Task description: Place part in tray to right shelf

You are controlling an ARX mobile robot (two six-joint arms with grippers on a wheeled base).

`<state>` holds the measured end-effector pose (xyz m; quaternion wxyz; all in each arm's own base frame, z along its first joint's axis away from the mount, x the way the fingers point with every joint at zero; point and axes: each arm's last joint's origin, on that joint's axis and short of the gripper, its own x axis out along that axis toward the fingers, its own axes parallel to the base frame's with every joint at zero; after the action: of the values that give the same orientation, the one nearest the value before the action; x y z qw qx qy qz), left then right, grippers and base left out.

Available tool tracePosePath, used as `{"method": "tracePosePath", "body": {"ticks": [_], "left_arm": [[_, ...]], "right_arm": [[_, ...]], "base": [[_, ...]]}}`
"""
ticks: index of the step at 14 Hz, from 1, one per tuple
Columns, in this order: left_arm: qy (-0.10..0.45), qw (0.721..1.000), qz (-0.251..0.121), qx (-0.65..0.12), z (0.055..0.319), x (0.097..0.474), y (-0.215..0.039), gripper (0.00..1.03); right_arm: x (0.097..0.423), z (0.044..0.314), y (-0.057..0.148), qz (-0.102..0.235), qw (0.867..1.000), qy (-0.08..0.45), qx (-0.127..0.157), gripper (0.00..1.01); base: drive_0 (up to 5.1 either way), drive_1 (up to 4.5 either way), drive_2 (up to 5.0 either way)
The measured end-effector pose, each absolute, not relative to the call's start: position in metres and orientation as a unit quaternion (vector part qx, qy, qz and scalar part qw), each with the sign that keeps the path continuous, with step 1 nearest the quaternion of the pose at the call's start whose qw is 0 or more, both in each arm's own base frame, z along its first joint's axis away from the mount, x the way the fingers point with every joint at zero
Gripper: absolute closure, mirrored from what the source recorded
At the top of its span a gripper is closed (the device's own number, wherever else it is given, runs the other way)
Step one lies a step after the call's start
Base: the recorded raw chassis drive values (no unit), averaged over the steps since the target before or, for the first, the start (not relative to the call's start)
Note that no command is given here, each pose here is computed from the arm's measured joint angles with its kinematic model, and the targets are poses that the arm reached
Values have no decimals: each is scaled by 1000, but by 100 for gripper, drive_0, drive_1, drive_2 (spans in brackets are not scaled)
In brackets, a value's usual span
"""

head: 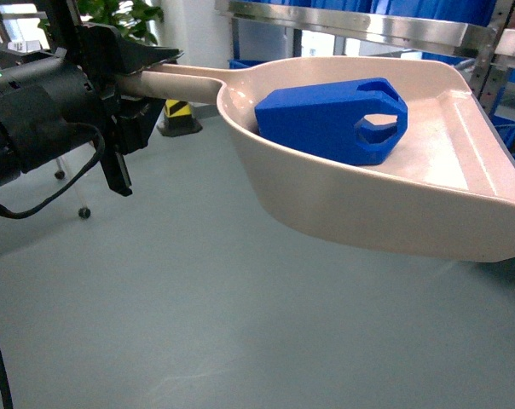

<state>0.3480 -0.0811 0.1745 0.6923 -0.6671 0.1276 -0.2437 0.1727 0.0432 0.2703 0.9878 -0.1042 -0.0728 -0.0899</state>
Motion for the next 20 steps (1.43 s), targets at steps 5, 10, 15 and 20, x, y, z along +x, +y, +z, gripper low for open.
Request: {"method": "tracePosePath", "body": {"ticks": [5, 10, 15, 20], "left_arm": [[127, 692, -244, -667, 175, 348, -81, 90], [127, 692, -244, -667, 175, 348, -81, 90], [128, 692, -244, -667, 175, 348, -81, 90], [128, 692, -244, -667, 175, 348, -81, 90]], "right_arm": [[173, 270, 43, -90, 988, -73, -104, 3], [173, 270, 43, -90, 988, -73, -104, 3], [173, 270, 43, -90, 988, -73, -104, 3], [173, 270, 43, -90, 988, -73, -104, 3]], "base": [[-160, -160, -160], [-156, -156, -156], [-156, -156, -156], [-158, -158, -158]]}}
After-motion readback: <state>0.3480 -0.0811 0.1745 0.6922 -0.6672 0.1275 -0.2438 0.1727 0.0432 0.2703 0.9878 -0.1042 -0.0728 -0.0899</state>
